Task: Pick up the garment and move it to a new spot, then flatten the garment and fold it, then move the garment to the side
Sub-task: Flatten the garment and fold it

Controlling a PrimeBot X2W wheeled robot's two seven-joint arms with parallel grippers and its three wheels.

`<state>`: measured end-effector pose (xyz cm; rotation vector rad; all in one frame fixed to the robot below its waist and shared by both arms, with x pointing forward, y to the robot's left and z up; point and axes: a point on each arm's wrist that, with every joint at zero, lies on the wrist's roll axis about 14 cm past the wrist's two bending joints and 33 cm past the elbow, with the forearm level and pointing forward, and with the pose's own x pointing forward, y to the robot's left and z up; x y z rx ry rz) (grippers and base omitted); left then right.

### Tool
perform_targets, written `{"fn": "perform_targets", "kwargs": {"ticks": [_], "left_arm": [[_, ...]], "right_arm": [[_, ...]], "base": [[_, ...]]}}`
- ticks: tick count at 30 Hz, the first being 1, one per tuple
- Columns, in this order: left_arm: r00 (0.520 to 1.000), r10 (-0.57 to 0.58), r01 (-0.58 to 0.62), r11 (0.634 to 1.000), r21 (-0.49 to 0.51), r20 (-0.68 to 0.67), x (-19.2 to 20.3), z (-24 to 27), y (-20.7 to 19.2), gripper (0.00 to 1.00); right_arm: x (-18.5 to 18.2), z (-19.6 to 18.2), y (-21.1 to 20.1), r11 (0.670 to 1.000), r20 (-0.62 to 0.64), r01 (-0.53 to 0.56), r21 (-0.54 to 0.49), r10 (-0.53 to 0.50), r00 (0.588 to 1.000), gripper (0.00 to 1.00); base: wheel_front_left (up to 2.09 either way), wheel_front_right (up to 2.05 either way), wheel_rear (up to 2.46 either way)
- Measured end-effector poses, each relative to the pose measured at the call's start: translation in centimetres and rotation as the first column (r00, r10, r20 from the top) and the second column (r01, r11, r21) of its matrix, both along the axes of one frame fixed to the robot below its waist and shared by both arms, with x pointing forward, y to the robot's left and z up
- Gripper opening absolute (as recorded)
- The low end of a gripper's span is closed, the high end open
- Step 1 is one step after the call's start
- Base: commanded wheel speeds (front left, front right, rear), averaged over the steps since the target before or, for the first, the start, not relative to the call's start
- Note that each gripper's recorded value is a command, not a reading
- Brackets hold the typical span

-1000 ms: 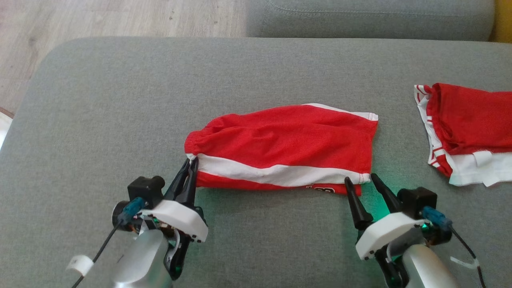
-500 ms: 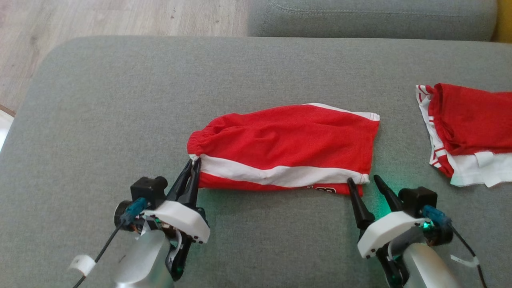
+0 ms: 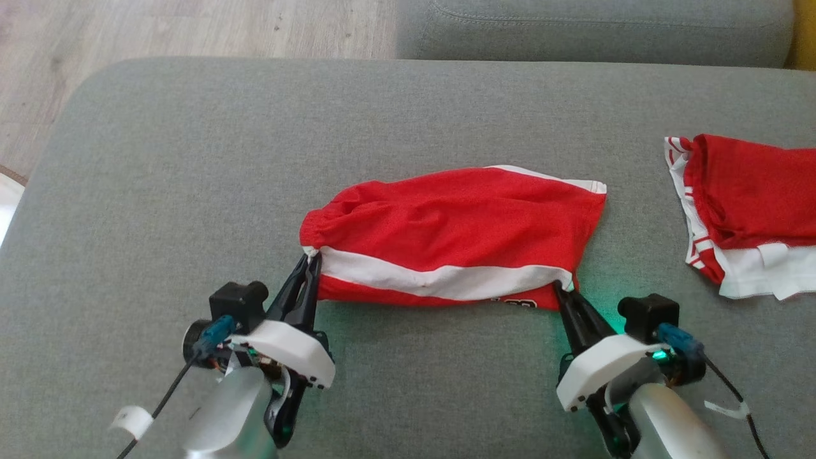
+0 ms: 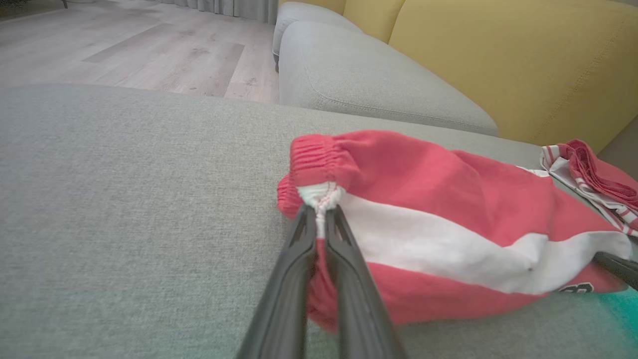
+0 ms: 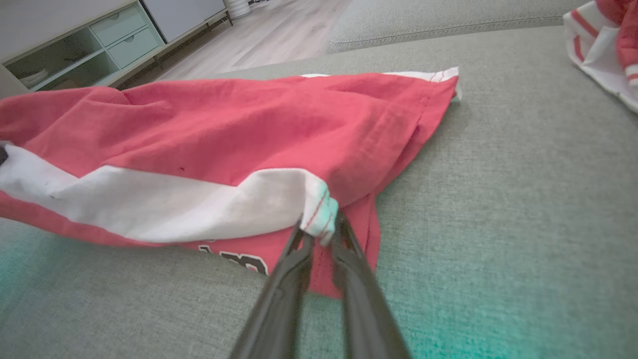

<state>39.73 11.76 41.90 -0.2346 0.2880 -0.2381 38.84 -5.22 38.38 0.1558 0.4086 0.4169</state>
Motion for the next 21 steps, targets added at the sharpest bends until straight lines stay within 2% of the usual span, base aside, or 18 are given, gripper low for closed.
{"fn": "perform_targets", "kwargs": {"ticks": [4, 12, 21], "left_arm": [[1.000, 0.001, -0.001, 1.000, 0.002, 0.010, 0.0, 0.3, 0.1, 0.00], [0.997, 0.002, -0.002, 1.000, 0.008, 0.071, -0.1, 2.3, 0.3, 0.00], [0.969, 0.003, -0.006, 1.000, 0.010, 0.247, 0.8, 8.1, 0.6, 0.00]], "right_arm": [[0.3, 1.0, -0.1, 1.000, 0.045, -0.004, 0.001, 0.004, 0.999, 0.00], [1.8, 5.7, -1.8, 1.000, 0.206, 0.012, -0.008, -0.010, 0.979, 0.00], [2.8, 12.7, -3.1, 0.999, 0.369, 0.010, -0.041, 0.005, 0.929, 0.00]], "base": [[0.00, 0.00, 0.00], [0.00, 0.00, 0.00], [0.00, 0.00, 0.00]]}}
